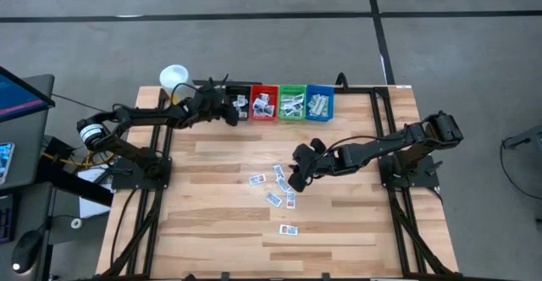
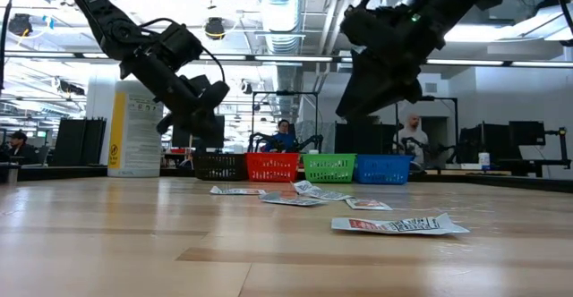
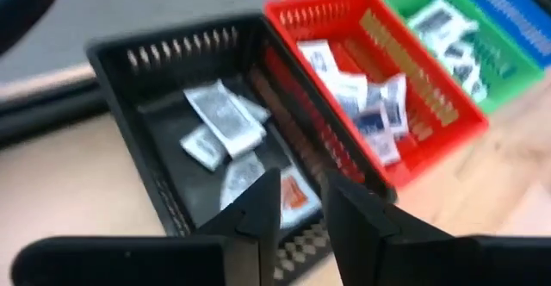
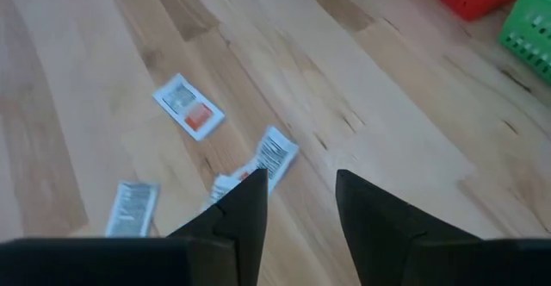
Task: Pick & Place First Aid Supplies
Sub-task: Put the ointment pack into the black bin
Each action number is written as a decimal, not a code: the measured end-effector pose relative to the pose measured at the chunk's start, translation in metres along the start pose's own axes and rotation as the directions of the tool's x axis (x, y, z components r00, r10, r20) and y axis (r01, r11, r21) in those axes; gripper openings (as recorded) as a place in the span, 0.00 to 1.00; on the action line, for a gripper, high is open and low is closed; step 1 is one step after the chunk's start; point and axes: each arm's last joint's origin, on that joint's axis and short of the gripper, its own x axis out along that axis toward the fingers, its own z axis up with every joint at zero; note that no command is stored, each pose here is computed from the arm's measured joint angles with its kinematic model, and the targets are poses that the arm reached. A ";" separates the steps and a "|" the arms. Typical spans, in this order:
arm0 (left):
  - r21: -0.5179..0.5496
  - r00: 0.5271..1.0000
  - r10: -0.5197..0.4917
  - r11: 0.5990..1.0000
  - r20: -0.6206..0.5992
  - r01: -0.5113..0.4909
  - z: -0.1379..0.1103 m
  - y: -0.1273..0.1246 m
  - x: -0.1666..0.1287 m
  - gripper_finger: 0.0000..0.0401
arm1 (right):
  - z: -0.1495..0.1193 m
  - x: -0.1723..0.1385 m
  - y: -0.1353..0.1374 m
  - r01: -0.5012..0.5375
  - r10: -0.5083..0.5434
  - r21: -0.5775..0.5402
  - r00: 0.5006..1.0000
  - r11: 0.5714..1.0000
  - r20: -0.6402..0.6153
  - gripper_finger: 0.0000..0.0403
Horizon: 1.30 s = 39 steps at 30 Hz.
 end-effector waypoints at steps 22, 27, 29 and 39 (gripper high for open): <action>0.254 0.923 -0.374 0.887 -0.090 0.384 -0.093 -0.079 -0.031 0.22 | -0.008 -0.008 0.015 -0.053 0.054 -0.099 0.999 0.994 0.003 0.33; 0.291 0.924 -0.381 0.880 -0.039 0.376 -0.097 -0.091 -0.037 0.22 | -0.011 -0.010 0.019 -0.065 0.065 -0.113 0.998 0.992 0.000 0.33; 0.296 0.932 -0.361 0.888 -0.020 0.351 -0.097 -0.092 -0.038 0.22 | -0.015 -0.006 0.022 -0.066 0.066 -0.121 0.998 0.990 -0.008 0.34; 0.289 0.941 -0.339 0.901 0.004 0.324 -0.096 -0.091 -0.037 0.22 | -0.063 0.048 0.046 -0.182 0.157 -0.105 0.965 0.978 -0.208 0.35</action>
